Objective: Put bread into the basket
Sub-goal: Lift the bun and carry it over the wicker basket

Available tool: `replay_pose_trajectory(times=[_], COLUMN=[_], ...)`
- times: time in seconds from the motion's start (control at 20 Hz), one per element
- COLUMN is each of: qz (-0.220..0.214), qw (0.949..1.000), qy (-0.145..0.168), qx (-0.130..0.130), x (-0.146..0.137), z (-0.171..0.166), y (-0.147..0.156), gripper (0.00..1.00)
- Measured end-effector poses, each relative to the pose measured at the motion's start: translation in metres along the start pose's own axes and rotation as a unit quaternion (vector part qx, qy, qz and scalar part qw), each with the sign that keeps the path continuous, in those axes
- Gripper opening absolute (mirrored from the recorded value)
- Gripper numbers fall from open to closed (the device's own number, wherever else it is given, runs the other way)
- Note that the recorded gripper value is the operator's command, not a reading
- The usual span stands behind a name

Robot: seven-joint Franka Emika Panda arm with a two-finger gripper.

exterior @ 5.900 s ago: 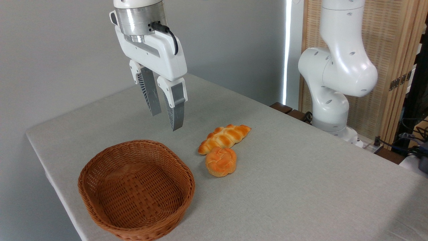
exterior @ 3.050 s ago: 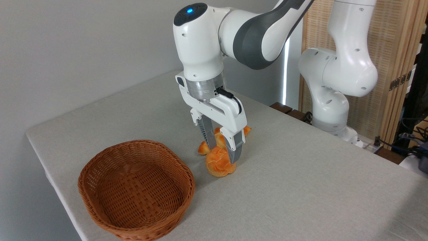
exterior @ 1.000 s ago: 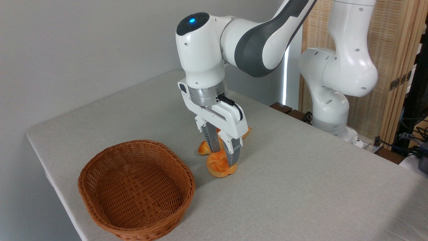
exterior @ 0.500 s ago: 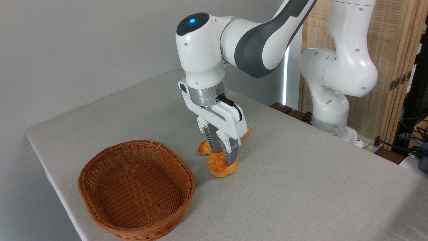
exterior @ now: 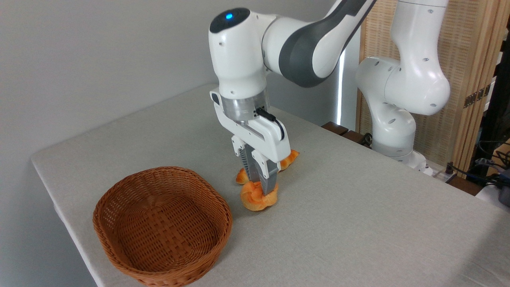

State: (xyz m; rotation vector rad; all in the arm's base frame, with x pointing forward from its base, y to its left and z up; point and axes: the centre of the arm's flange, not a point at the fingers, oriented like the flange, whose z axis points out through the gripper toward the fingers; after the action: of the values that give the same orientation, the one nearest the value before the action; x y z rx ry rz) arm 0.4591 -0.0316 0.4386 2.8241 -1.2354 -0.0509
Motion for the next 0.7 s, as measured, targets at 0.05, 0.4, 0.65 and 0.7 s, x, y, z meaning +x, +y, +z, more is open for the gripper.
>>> replay_pose_trajectory(times=[0.05, 0.4, 0.65, 0.7], qz=[0.001, -0.007, -0.012, -0.014], qw=[1.0000, 0.9982, 0.9955, 0.9945], qy=[0.005, 0.057, 0.090, 0.100], qx=[0.005, 0.019, 0.026, 0.026], x=[0.002, 0.015, 0.023, 0.025], z=[-0.006, -0.052, -0.081, -0.088], y=[-0.001, -0.007, -0.010, -0.010], gripper=[0.42, 0.42, 0.42, 0.42])
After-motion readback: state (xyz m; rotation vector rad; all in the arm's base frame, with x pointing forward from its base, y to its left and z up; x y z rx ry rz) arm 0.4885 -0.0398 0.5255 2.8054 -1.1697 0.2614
